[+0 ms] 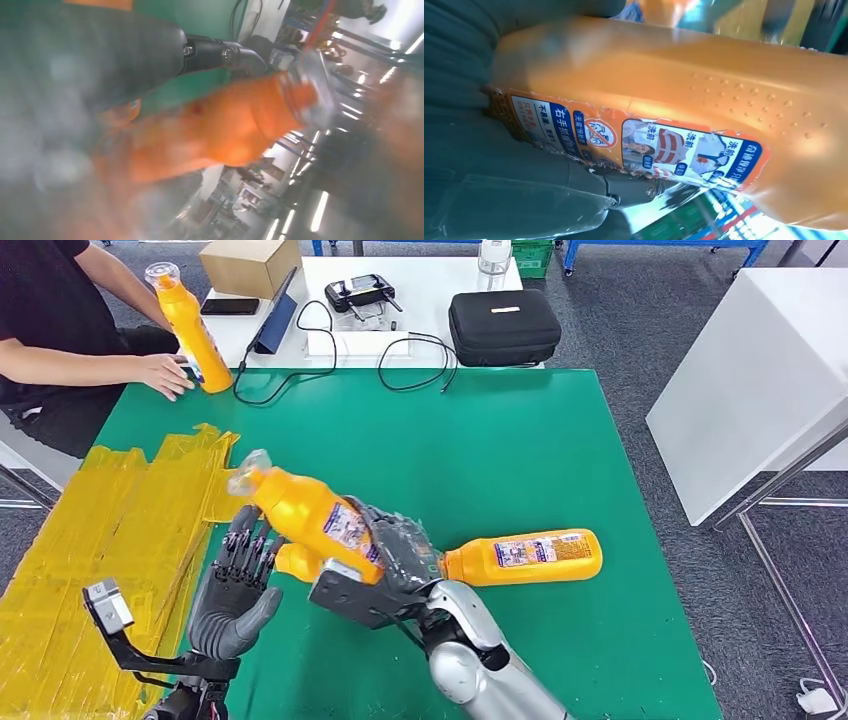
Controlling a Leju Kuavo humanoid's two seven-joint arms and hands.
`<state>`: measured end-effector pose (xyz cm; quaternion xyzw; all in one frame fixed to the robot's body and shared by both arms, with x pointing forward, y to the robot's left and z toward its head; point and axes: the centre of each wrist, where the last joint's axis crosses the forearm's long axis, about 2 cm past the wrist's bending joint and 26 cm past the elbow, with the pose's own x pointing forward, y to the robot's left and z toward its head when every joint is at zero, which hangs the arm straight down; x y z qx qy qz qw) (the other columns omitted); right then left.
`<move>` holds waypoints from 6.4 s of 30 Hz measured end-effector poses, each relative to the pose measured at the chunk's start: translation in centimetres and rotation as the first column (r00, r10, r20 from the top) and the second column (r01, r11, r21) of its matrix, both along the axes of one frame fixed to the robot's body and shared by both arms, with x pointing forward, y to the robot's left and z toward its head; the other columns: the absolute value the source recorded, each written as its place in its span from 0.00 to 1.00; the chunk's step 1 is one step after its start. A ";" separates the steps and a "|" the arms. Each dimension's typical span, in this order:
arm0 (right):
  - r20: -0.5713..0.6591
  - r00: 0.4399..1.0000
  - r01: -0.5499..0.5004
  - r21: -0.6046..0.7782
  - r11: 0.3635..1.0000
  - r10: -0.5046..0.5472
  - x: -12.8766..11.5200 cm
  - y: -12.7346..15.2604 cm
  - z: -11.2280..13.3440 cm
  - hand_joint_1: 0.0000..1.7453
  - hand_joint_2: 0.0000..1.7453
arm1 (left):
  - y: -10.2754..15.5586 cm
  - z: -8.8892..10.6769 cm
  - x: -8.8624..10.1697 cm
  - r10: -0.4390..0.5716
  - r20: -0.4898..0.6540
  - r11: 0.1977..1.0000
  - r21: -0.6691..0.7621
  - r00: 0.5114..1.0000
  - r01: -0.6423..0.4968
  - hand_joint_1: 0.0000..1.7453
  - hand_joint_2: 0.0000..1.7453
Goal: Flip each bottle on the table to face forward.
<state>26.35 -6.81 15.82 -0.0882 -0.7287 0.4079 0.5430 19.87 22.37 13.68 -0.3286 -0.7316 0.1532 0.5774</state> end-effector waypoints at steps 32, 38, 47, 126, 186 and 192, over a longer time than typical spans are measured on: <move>0.083 0.972 -0.188 -0.280 0.941 0.219 -1.8 7.0 2.2 1.00 1.00 | 3.5 -0.4 0.0 0.013 -0.047 0.988 -0.154 0.999 -0.020 0.00 1.00; 0.066 0.968 -0.213 -0.299 0.930 0.243 -1.8 7.5 2.3 1.00 1.00 | 3.8 -0.6 -0.2 0.027 -0.058 0.988 -0.151 0.998 -0.035 0.00 1.00; 0.025 0.960 -0.259 -0.317 0.912 0.281 -2.2 8.4 2.4 1.00 1.00 | 4.3 -1.0 -0.5 0.092 -0.079 0.988 -0.120 0.993 -0.101 1.00 1.00; -0.136 0.983 0.116 -0.078 0.990 -0.125 1.0 -4.8 -1.7 0.00 0.00 | 11.1 -3.5 3.6 0.267 0.665 -0.674 0.646 0.698 -0.357 0.00 0.25; -0.340 0.940 -0.230 -0.680 0.696 -0.022 6.2 1.7 -6.0 1.00 1.00 | 4.9 0.0 6.6 0.382 0.433 0.354 0.747 0.816 -0.563 0.00 0.00; -0.337 0.941 -0.212 -0.660 0.721 -0.032 6.1 1.8 -6.1 1.00 1.00 | 4.9 0.0 6.6 0.388 0.422 0.365 0.746 0.819 -0.557 0.00 0.00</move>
